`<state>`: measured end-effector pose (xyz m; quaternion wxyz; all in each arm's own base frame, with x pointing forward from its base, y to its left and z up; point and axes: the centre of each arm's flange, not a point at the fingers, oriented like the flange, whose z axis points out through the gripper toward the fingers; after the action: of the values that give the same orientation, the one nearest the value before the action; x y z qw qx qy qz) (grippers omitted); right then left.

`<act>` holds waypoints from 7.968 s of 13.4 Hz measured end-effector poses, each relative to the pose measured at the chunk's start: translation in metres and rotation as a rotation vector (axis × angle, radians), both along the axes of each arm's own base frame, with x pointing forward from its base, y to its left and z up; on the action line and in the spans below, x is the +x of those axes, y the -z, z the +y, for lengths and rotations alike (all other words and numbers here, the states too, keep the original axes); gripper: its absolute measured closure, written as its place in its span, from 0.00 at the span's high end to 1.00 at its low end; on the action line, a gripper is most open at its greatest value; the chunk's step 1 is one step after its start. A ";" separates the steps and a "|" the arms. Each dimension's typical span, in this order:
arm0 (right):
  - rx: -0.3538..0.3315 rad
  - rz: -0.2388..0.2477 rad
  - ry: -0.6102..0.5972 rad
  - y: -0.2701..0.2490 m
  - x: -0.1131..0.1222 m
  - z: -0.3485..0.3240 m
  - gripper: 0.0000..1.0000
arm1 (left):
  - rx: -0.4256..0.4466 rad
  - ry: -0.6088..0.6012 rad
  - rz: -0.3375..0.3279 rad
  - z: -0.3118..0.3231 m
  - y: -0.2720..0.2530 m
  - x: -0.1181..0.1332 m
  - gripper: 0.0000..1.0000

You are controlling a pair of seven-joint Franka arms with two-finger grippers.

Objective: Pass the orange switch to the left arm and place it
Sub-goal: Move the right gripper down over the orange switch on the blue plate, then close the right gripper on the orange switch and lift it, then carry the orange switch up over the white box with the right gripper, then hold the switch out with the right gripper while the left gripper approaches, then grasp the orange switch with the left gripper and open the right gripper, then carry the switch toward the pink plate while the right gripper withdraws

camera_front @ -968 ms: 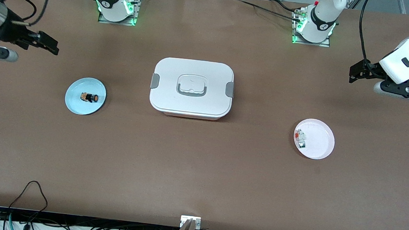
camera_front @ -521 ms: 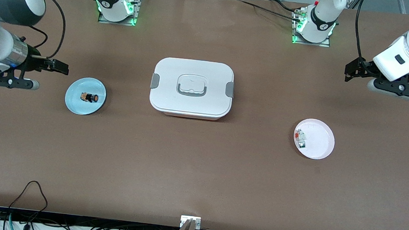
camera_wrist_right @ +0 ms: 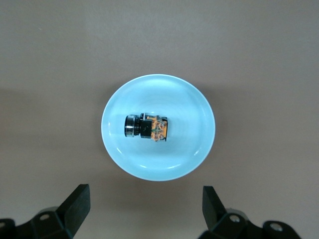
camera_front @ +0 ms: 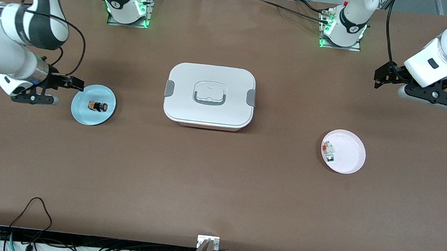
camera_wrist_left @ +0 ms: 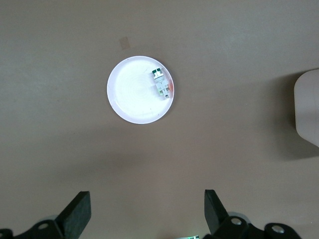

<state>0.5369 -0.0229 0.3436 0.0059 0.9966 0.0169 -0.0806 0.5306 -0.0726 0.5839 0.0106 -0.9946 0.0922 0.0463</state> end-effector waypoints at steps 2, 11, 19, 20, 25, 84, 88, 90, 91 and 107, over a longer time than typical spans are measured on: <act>0.003 0.015 -0.003 0.032 -0.004 0.002 1.00 | 0.000 0.002 -0.001 -0.001 0.000 0.000 1.00; 0.016 -0.009 -0.022 0.133 -0.001 0.010 1.00 | -0.001 0.005 -0.006 -0.003 -0.003 0.000 1.00; 0.021 -0.001 -0.031 0.164 -0.003 0.011 0.93 | 0.001 0.038 -0.008 -0.021 -0.004 -0.003 1.00; 0.023 0.001 -0.044 0.164 -0.003 0.011 0.87 | 0.001 0.037 -0.008 -0.020 -0.004 -0.002 1.00; 0.039 -0.002 -0.146 0.155 0.005 0.010 0.72 | 0.001 0.034 -0.007 -0.019 -0.004 -0.002 1.00; 0.870 -0.831 -0.622 -0.203 -0.106 0.598 0.72 | -1.492 -0.263 0.658 -0.106 0.141 0.010 0.63; 0.868 -0.840 -0.630 -0.204 -0.106 0.599 0.72 | -1.505 -0.263 0.670 -0.104 0.139 0.011 0.43; 0.870 -0.847 -0.629 -0.206 -0.106 0.599 0.72 | -1.505 -0.260 0.667 -0.104 0.135 0.012 0.42; 0.871 -0.849 -0.629 -0.207 -0.106 0.598 0.72 | -1.505 -0.259 0.666 -0.104 0.134 0.013 0.42; 0.851 -0.796 -0.597 -0.205 -0.082 0.580 1.00 | -1.229 -0.086 0.469 -0.050 0.105 0.052 0.42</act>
<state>0.4552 0.5575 0.5486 -0.3611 0.8180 0.3197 0.3134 0.5821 -0.1224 0.4791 -0.5814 -0.7859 0.0618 0.2013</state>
